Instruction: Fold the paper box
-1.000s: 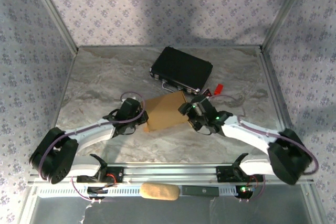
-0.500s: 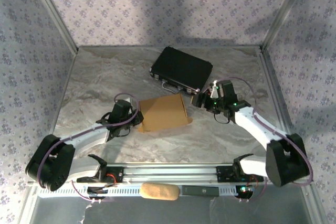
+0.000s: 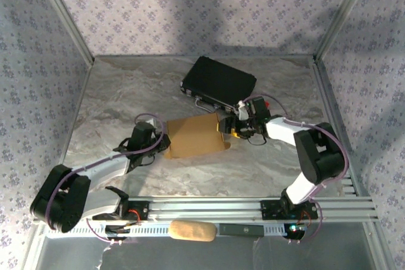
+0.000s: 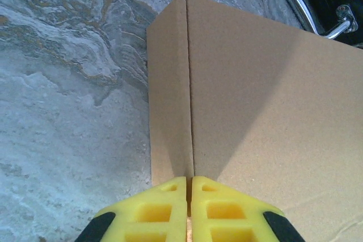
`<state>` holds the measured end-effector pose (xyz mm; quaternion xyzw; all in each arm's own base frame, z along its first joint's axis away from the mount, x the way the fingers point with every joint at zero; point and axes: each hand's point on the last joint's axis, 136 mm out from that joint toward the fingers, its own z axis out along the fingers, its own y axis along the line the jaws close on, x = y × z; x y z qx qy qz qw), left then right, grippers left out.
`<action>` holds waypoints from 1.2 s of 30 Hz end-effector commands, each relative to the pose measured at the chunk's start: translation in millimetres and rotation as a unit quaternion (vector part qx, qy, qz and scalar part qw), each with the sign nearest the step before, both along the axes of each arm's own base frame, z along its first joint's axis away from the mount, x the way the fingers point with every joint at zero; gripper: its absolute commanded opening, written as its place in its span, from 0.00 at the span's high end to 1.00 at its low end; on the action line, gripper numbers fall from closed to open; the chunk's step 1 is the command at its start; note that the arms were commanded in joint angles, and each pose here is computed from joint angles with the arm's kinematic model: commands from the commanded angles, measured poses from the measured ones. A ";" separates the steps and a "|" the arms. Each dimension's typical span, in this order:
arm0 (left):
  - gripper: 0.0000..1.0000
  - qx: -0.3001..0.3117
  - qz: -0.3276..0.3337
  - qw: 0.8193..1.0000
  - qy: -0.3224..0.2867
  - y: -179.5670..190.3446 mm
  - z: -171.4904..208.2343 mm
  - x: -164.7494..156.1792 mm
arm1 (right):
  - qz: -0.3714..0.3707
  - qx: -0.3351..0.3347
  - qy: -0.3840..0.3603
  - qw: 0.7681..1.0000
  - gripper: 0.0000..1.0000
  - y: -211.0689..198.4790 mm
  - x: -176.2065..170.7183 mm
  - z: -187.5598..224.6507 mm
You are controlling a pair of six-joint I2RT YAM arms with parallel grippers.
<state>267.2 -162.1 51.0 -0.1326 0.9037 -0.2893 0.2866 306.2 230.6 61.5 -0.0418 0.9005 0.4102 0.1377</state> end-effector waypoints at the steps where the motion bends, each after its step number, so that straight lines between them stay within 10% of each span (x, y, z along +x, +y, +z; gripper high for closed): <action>1: 0.93 0.063 0.026 0.994 0.087 32.6 -49.1 -34.4 | 0.041 0.053 -0.006 0.998 0.20 22.6 0.3 9.9; 19: 0.91 0.050 0.030 0.996 0.070 31.3 -36.0 -26.7 | 0.016 0.183 0.019 0.983 0.31 63.8 1.1 40.8; 36: 0.91 0.040 0.029 0.996 0.071 34.0 -32.4 -21.2 | 0.010 0.162 0.066 0.984 0.47 84.5 -11.9 29.7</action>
